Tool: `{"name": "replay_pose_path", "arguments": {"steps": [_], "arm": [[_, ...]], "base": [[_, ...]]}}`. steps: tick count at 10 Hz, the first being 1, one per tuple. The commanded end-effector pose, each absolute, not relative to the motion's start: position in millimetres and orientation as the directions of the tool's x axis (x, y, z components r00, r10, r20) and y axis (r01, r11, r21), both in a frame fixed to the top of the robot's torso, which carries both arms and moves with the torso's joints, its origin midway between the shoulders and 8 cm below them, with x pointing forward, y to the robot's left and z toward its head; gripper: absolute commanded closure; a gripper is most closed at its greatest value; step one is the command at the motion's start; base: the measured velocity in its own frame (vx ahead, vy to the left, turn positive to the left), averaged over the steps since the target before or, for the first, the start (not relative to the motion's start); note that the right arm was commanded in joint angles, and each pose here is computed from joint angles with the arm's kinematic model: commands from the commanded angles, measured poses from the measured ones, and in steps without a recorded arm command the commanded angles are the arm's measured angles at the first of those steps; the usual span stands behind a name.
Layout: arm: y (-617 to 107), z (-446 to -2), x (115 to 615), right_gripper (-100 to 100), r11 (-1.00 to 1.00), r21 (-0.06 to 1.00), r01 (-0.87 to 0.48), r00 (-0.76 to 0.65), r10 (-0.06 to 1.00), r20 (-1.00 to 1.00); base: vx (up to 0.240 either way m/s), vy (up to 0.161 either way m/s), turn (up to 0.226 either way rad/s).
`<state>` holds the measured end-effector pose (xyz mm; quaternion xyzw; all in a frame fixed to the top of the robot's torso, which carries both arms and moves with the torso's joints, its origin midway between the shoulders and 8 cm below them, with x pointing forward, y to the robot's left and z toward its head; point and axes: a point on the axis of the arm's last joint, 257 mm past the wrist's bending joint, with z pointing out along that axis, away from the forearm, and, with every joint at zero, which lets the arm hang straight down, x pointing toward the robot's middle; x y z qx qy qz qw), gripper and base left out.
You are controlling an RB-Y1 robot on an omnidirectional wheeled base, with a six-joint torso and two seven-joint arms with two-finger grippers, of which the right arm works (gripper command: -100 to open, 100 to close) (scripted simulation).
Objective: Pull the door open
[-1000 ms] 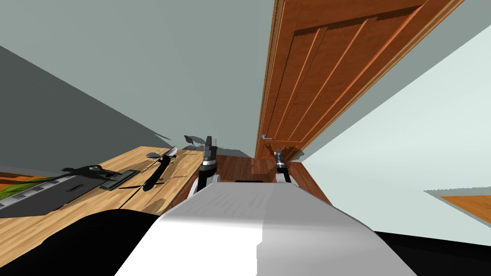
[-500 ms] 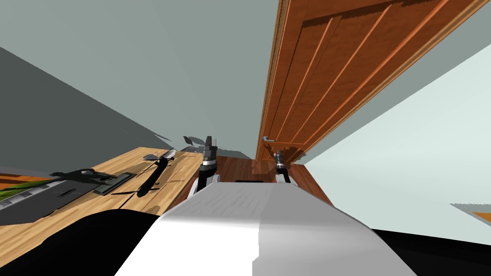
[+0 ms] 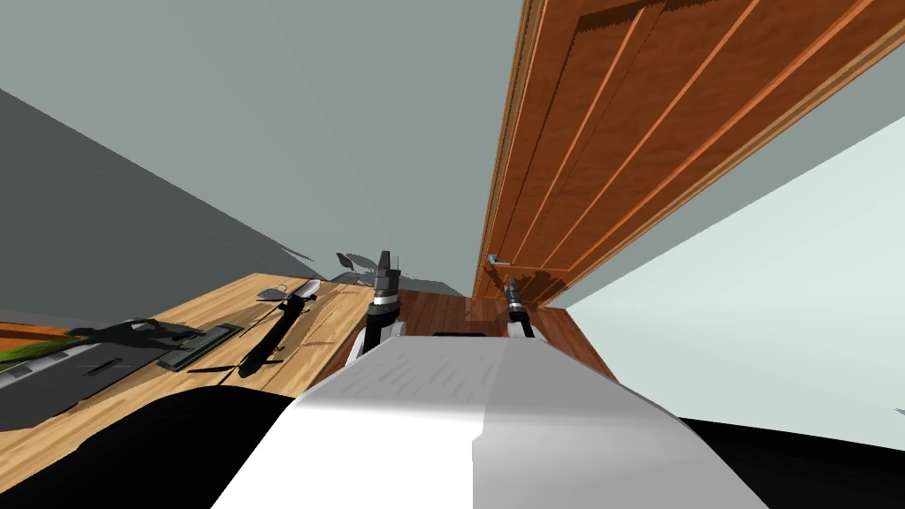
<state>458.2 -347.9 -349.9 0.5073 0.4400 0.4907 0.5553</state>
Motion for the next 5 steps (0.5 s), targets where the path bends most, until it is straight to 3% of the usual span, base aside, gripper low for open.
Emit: {"name": "replay_pose_path", "arguments": {"steps": [1, 5], "arm": [[-349, -356, 458, -100, 0.003, 0.996, -0.084, 0.133, 0.991, 0.008], [-352, -374, 456, -100, 0.002, 0.999, -0.045, 0.138, 0.990, 0.004]], "base": [[0.087, -0.002, 0.016], [0.076, 0.003, 0.016]]}}
